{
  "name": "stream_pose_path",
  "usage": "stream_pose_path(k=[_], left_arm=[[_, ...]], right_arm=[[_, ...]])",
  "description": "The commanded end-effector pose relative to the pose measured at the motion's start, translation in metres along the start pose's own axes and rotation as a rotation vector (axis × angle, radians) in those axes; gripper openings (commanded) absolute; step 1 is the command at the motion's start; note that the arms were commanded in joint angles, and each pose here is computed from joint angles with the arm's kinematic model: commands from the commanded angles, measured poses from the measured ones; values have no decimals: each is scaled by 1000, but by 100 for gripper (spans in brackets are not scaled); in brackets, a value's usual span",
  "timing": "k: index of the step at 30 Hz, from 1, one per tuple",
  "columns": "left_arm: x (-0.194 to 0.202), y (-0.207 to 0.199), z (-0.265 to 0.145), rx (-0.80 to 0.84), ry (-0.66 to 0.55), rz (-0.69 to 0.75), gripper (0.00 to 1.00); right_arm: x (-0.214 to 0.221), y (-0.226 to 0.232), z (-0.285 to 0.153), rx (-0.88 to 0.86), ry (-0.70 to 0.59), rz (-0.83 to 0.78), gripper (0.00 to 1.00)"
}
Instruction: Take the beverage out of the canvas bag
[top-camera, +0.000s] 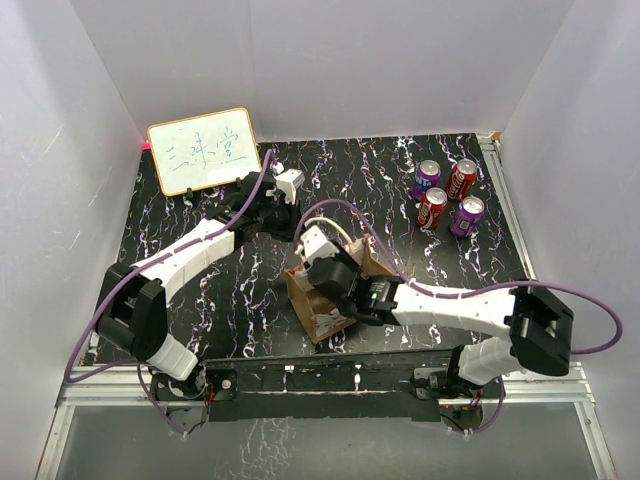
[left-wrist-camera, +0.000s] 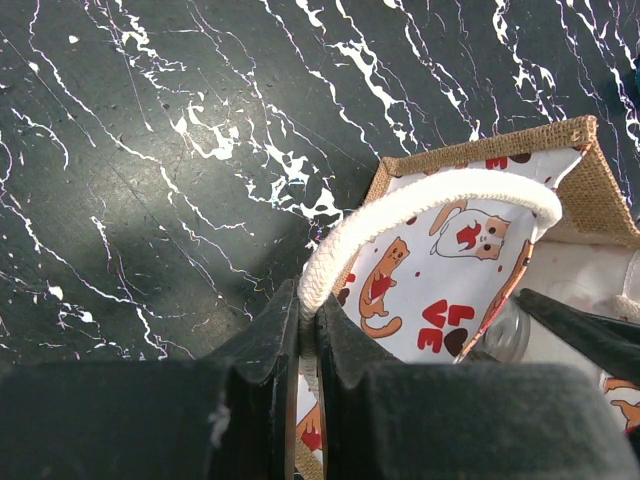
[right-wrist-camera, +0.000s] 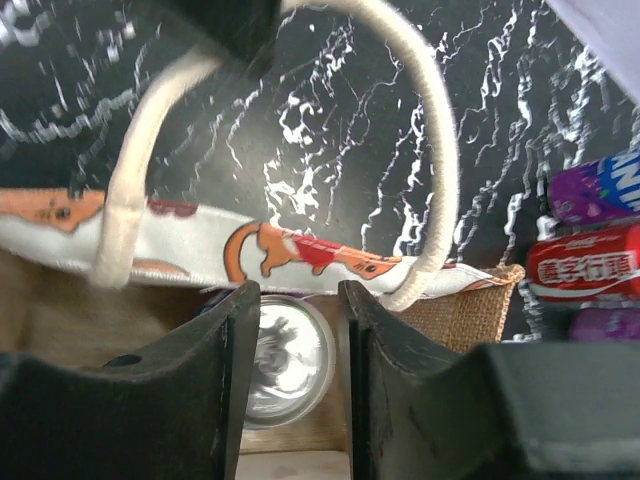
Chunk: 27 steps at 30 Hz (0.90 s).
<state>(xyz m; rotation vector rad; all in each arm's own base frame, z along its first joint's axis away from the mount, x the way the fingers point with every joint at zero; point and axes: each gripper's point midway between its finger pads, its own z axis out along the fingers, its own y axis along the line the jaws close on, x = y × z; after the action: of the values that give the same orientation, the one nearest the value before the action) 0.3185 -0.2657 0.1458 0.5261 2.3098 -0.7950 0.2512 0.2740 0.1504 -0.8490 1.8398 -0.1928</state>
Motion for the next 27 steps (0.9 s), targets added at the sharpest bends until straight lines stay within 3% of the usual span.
stream_pose_path(k=[1,3,7,10,16,27], left_arm=[[-10,-5,-3,17,-16,5,0],[-10,-7,-3,26,-16,3,0],[-11,-10,-3,43,-15,-2,0],[-12,-11,-5,44,-20,1,0],[-12,-10,-6,39,-23,1,0],[-12,-11,-5,42,-22,1,0]], right_arm=[[-39,-6,-19,-53,-34,448,43],[-35,-5,-23,-42,-9,576,53],[-32,6,-29,-95,34,690,61],[-27,20,-29,-154,76,657,73],[-6,7,-22,-41,216,595,85],[15,4,-3,25,302,551,95]])
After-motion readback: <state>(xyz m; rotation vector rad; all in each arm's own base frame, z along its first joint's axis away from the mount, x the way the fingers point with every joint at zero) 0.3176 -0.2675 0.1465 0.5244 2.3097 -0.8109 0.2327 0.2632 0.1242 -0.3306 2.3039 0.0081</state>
